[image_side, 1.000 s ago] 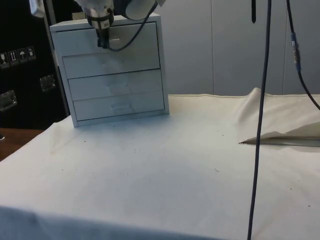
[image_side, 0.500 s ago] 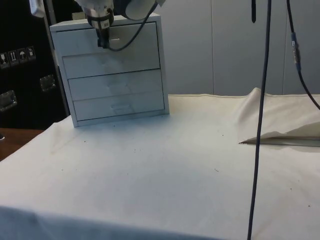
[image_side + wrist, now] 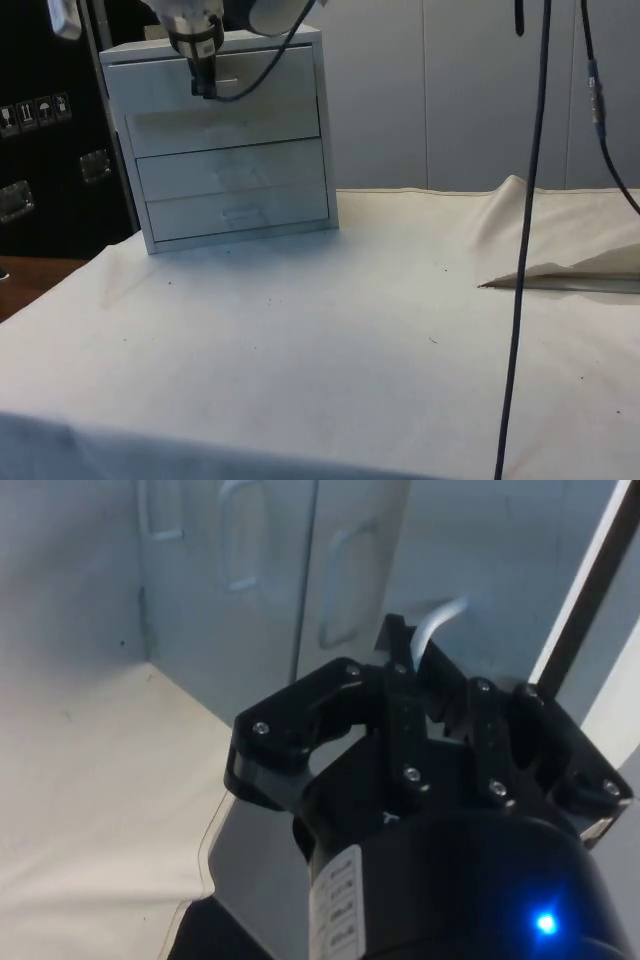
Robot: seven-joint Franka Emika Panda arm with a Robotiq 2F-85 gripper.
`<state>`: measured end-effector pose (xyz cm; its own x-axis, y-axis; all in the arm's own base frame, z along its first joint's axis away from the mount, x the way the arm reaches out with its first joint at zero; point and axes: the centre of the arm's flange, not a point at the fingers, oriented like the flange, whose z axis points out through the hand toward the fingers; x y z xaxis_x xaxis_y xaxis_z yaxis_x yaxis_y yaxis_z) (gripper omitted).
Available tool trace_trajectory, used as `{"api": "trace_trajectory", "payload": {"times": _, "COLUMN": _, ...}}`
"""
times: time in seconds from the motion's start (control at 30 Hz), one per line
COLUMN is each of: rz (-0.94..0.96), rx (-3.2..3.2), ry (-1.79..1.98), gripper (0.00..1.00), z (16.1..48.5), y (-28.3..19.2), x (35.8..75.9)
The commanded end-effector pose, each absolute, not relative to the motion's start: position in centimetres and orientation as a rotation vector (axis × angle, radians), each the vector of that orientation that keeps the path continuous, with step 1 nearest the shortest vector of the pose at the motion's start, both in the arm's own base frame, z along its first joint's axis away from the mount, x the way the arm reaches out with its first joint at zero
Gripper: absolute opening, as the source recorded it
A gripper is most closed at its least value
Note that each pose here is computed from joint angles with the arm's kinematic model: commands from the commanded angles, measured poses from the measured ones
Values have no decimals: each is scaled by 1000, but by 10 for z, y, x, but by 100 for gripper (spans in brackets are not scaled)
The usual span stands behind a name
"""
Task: Open the drawer, then close it.
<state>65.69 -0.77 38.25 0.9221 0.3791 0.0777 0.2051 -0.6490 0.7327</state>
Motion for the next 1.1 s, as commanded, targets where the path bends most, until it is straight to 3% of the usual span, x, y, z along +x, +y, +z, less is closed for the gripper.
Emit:
{"api": "trace_trajectory", "payload": {"times": 0.0, "rz": 293, "rx": 2293, "ry": 410, "gripper": 0, "z": 385, "y": -2, "x": 651}}
{"api": "trace_trajectory", "payload": {"times": 1.07, "rz": 310, "rx": 2290, "ry": 405, "gripper": 0, "z": 379, "y": 73, "x": 614}}
